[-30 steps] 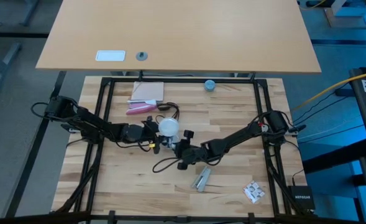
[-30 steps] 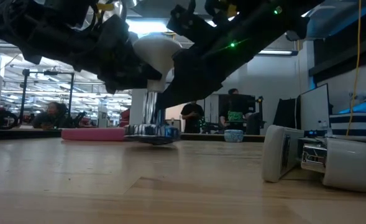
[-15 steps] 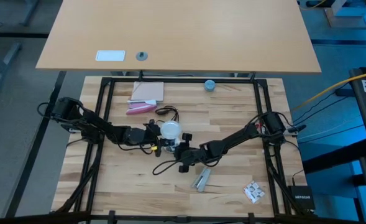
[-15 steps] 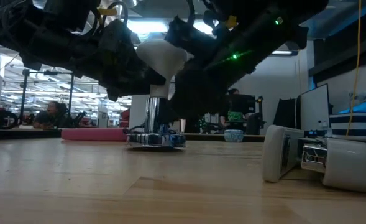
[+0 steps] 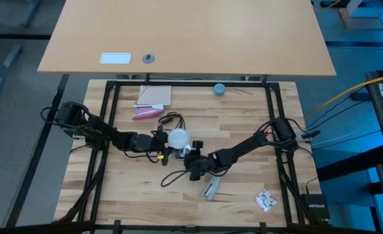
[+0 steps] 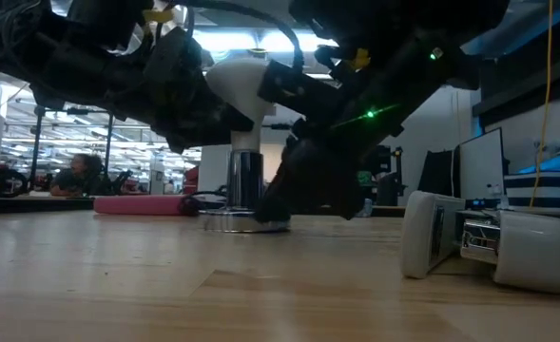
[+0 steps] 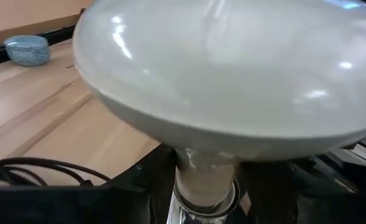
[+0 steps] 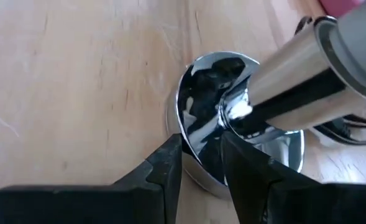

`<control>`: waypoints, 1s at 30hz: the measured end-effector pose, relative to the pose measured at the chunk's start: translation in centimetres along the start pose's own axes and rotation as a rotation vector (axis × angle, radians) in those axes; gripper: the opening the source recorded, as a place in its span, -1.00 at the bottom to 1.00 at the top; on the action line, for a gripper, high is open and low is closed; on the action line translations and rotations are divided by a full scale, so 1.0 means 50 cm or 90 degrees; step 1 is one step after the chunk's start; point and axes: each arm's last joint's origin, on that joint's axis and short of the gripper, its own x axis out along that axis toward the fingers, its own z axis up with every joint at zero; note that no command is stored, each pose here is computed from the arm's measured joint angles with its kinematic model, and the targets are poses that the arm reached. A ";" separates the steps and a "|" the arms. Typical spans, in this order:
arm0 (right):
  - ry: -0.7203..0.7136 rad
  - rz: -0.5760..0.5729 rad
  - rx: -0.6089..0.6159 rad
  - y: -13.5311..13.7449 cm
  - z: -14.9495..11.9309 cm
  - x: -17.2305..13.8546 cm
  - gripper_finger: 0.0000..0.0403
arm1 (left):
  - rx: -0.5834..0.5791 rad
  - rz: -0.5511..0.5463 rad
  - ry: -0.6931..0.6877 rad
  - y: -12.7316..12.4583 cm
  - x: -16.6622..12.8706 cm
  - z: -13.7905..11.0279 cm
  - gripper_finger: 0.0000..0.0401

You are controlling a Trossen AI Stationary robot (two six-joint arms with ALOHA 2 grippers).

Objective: Screw lightbulb
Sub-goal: Insert the lightbulb into the lamp

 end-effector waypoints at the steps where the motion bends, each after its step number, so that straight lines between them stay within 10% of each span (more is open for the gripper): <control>1: 0.008 -0.010 -0.001 -0.001 -0.002 -0.001 -0.43 | 0.004 0.000 0.000 0.000 0.000 0.000 -0.21; 30: 0.051 -0.180 0.041 -0.076 -0.012 0.021 -0.43 | 0.016 -0.009 -0.005 -0.005 -0.002 -0.001 -0.21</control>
